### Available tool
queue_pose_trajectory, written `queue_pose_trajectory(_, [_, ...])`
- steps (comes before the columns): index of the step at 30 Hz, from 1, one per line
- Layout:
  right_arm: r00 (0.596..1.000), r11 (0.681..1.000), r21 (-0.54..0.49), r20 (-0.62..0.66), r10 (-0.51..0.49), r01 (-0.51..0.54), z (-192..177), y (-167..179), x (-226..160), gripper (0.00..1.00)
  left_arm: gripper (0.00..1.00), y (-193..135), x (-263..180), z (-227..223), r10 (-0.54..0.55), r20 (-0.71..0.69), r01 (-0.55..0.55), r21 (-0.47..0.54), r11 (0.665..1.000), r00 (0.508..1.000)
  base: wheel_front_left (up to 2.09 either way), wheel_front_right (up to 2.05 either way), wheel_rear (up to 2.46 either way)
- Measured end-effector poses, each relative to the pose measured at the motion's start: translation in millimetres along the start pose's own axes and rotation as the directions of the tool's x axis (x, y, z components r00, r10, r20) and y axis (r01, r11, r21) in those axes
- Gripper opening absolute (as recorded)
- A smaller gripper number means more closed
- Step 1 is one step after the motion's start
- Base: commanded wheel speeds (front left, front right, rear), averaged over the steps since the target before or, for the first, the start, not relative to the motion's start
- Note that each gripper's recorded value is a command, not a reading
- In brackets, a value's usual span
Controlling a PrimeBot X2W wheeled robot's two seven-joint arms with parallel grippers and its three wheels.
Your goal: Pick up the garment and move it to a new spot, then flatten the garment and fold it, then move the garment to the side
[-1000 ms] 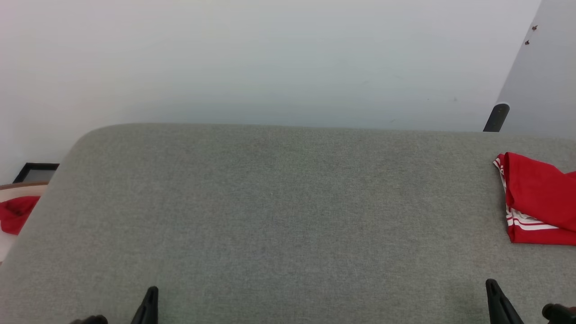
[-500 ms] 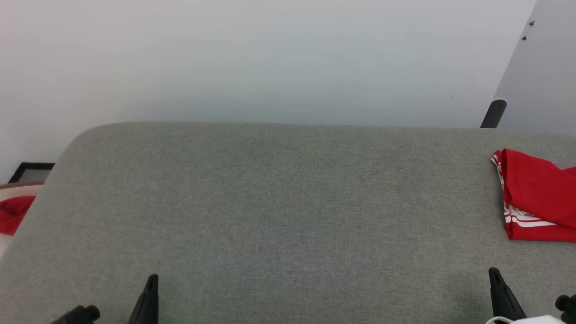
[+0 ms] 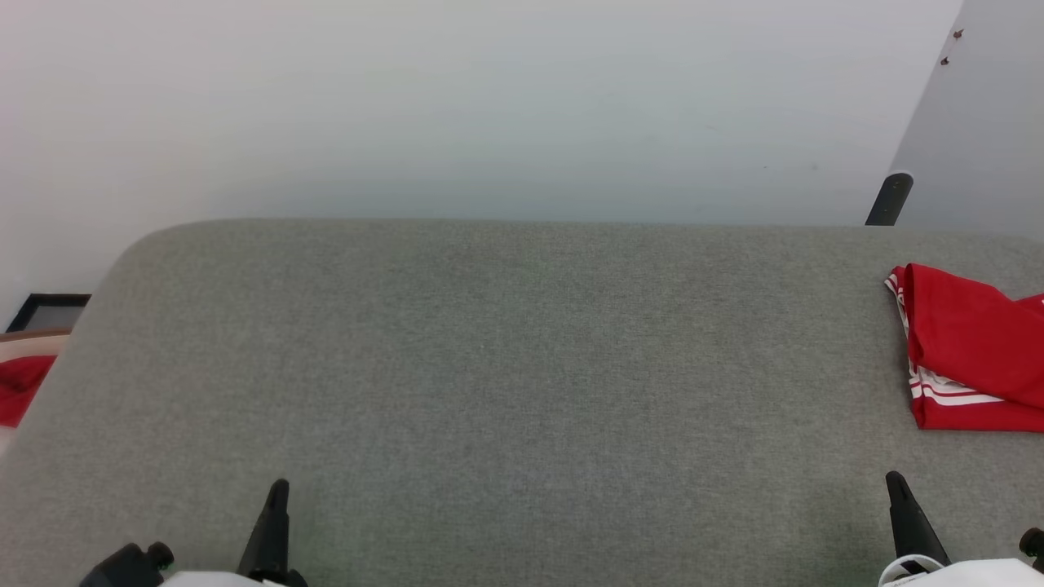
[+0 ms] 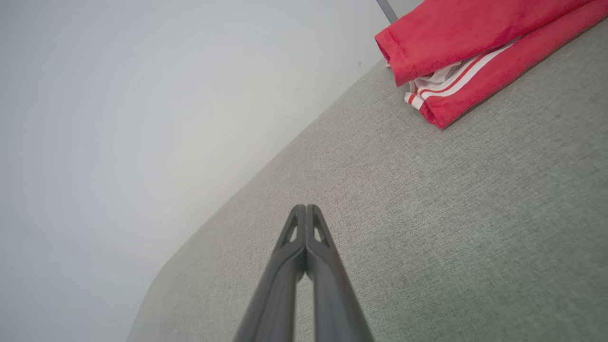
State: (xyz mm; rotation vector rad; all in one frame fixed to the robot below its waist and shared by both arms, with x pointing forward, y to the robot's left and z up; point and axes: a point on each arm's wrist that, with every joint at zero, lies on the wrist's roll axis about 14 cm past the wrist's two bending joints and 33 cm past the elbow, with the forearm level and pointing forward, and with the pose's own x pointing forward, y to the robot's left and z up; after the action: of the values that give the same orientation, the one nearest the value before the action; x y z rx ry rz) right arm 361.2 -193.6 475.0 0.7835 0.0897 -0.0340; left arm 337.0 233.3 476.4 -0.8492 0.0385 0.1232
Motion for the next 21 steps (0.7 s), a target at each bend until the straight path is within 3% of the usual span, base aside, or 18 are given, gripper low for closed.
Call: queue_pose_trajectory(21, [1.0, 0.966, 0.257, 0.009, 0.005, -0.007, 6.5, 4.6, 8.0, 0.0, 0.0, -14.3, 15.4, -0.2, -0.023, -0.006, 0.021, -0.235, 0.972, 1.0, 0.0, 0.0, 0.0])
